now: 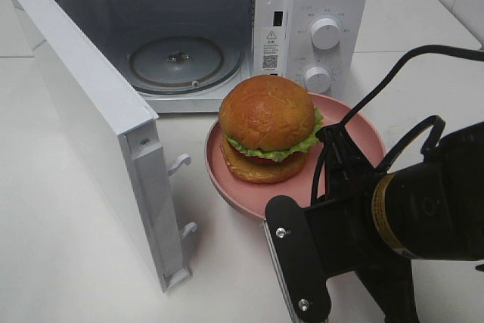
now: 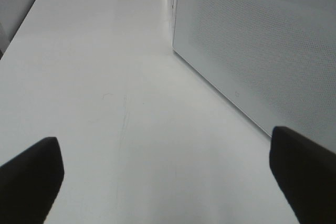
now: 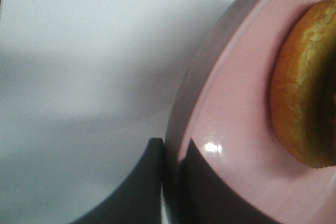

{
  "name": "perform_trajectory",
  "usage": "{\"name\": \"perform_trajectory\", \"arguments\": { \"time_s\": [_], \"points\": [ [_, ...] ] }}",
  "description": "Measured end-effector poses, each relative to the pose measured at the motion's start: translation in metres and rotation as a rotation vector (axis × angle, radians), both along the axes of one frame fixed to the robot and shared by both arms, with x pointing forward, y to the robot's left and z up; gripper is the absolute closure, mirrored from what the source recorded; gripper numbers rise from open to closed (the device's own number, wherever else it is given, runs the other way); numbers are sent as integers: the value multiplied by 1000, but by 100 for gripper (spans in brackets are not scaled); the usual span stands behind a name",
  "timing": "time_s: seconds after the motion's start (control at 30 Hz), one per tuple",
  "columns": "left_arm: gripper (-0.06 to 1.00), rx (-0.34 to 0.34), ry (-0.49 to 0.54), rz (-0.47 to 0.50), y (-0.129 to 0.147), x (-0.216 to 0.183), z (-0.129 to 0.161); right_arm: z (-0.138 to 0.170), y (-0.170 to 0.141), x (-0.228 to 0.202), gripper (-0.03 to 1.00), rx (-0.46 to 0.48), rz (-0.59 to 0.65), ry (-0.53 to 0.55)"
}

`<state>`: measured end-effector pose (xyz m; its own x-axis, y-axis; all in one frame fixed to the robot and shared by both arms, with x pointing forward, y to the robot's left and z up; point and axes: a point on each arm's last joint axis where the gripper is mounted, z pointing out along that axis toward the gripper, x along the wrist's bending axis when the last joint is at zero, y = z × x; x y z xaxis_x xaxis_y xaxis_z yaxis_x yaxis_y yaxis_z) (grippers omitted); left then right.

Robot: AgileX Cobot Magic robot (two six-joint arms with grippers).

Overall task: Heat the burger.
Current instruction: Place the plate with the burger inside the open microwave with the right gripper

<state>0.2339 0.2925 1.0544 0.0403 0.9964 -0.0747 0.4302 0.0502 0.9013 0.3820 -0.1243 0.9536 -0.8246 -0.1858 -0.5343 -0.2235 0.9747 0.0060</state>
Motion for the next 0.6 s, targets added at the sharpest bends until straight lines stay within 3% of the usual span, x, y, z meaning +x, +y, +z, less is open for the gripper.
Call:
{"name": "perform_trajectory", "arguments": {
  "time_s": [0.6],
  "points": [
    [-4, 0, 0, 0, 0, 0, 0, -4, -16, 21, 93, -40, 186, 73]
  ]
}}
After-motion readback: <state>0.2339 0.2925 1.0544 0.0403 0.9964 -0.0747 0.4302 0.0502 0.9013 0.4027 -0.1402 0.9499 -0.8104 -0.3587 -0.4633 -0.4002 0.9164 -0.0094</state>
